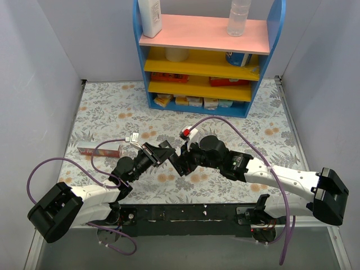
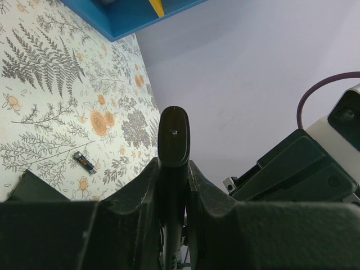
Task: Load the batteries into the remote control
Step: Load the battery into the remote control.
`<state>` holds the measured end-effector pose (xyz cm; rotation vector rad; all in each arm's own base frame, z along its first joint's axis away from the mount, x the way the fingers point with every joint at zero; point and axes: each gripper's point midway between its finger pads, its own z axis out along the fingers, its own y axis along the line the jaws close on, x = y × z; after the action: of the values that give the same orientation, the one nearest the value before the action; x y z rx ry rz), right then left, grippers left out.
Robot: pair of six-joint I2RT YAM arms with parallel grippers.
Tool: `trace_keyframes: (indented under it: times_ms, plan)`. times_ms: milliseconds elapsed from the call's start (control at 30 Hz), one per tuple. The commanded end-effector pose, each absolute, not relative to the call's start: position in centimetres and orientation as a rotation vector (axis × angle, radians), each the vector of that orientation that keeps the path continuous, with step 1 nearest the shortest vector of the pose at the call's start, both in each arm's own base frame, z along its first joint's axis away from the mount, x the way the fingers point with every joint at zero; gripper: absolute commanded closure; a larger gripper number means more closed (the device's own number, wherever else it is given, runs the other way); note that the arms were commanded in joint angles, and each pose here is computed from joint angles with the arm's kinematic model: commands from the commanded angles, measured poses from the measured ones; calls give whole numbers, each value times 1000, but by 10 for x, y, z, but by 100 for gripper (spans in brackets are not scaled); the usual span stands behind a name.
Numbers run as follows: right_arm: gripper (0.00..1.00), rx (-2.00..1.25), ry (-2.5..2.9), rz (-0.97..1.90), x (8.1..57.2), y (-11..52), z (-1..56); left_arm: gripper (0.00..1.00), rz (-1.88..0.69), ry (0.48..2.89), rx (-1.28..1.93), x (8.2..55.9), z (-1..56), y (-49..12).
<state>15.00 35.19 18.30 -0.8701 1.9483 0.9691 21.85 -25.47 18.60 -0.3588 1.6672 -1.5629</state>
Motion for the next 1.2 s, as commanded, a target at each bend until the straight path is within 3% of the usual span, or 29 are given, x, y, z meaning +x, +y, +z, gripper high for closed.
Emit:
trace_keyframes:
  times_ms: [0,1167]
  plan:
    - [99,-910,1921,990,146,354,173,100,-1650,1559,-372,220,221,-256]
    - [99,-648,1871,1149,137,330,111,100,-1810,1374,-379,201,267,-242]
